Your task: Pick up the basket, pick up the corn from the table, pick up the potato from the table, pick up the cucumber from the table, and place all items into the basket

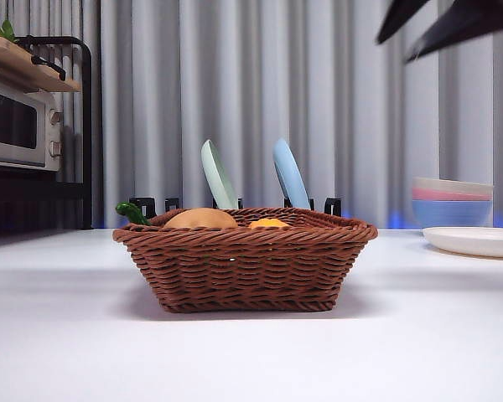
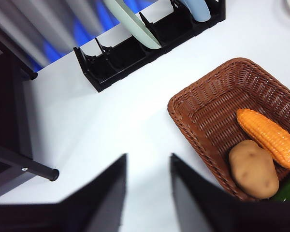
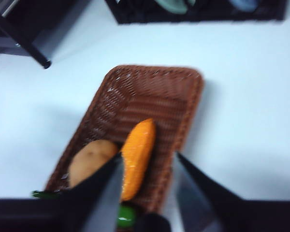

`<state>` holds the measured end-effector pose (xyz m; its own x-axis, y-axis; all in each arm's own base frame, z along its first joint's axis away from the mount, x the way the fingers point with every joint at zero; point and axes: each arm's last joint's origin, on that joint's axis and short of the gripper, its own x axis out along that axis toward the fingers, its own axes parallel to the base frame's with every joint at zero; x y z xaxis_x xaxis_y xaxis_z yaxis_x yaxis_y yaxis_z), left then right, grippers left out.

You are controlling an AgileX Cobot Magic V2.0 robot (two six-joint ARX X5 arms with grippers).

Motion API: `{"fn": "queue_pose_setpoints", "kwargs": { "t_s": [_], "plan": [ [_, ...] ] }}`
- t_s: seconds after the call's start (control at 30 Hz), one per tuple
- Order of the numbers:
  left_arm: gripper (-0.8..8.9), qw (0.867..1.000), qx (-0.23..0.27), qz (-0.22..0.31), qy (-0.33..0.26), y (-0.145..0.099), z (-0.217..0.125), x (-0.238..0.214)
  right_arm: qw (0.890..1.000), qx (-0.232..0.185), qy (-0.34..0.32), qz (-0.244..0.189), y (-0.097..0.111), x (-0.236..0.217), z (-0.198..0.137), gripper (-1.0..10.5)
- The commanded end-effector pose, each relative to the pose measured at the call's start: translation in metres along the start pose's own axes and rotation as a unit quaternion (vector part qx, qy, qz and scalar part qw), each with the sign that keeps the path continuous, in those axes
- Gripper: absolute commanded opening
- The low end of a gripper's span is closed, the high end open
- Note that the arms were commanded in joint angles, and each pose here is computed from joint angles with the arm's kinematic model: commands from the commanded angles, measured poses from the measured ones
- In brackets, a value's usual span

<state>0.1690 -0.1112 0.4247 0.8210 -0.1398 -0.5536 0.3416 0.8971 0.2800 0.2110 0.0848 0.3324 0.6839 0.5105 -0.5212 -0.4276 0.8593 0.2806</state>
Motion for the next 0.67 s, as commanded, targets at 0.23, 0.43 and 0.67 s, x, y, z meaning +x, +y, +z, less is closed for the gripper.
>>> {"fn": "queue_pose_setpoints", "kwargs": {
  "t_s": [0.23,0.43,0.67],
  "plan": [
    [-0.09,0.994,-0.042,-0.035,-0.09,-0.014,-0.077,0.015,0.992,-0.083,-0.062,-0.069,0.018,-0.034,-0.012,-0.2],
    [-0.09,0.989,-0.072,-0.057,-0.119,-0.024,-0.134,0.028,0.987,-0.106,-0.099,-0.062,0.025,-0.037,-0.051,-0.2],
    [-0.09,0.98,-0.098,-0.101,-0.142,-0.029,-0.156,0.029,0.989,-0.094,-0.101,-0.052,0.02,-0.042,-0.102,-0.1]
  ]
}}
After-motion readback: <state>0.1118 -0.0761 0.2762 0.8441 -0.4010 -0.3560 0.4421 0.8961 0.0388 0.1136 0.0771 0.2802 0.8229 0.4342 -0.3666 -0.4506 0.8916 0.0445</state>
